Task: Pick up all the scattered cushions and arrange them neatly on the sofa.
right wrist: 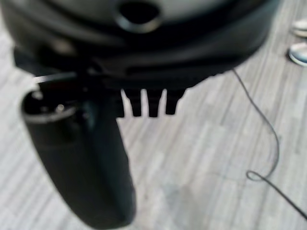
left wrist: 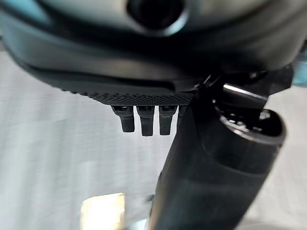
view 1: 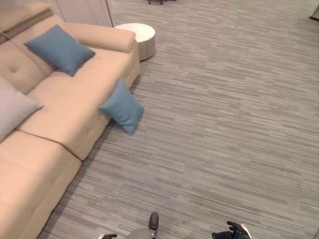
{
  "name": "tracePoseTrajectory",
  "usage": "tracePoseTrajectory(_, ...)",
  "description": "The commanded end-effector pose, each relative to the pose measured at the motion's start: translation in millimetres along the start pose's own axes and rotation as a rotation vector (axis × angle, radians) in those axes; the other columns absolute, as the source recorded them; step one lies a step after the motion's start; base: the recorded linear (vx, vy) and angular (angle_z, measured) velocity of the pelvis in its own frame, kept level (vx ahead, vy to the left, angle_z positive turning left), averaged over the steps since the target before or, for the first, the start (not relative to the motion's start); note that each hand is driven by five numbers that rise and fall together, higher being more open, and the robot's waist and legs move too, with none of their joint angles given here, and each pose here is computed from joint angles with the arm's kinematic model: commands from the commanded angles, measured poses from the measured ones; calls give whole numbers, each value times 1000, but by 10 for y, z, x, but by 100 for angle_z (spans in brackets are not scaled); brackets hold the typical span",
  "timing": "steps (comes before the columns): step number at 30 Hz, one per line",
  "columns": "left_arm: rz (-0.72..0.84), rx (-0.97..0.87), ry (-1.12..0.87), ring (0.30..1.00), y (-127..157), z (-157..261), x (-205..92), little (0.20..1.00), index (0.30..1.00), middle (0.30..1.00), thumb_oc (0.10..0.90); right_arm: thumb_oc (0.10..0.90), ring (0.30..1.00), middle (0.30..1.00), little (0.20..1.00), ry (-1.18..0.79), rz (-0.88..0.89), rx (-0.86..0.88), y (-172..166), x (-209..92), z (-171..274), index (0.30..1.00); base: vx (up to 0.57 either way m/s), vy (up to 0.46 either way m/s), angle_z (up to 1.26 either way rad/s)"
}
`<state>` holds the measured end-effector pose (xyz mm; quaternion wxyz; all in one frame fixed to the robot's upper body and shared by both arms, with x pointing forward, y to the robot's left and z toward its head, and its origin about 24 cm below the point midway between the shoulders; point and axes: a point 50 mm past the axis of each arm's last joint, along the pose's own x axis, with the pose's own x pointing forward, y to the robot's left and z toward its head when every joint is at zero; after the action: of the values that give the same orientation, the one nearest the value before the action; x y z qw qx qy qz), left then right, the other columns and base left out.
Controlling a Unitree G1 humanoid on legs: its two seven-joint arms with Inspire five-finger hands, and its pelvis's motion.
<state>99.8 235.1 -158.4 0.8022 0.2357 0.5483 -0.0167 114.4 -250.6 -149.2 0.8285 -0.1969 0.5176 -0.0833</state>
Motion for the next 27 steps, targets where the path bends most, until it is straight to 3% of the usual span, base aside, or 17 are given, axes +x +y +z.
tracePoseTrajectory(1, 39, -60, -90, 900, 90, 262, 31, 900, 900, 900, 800, 800, 900, 900, 900, -58, -49, -4, -153, 22, 114, 900, 276, -22, 12)
tracePoseTrajectory(13, 13, -72, -44, 900, -16, 136, 19, 900, 900, 900, 800, 800, 900, 900, 900, -18, -52, 9, -166, 5, -18, 900, 351, -163, 20)
tracePoseTrajectory(27, -2, -54, -109, 900, -36, 321, 30, 900, 900, 900, 800, 800, 900, 900, 900, -28, -80, 59, -221, 16, 24, 900, 136, -90, 9)
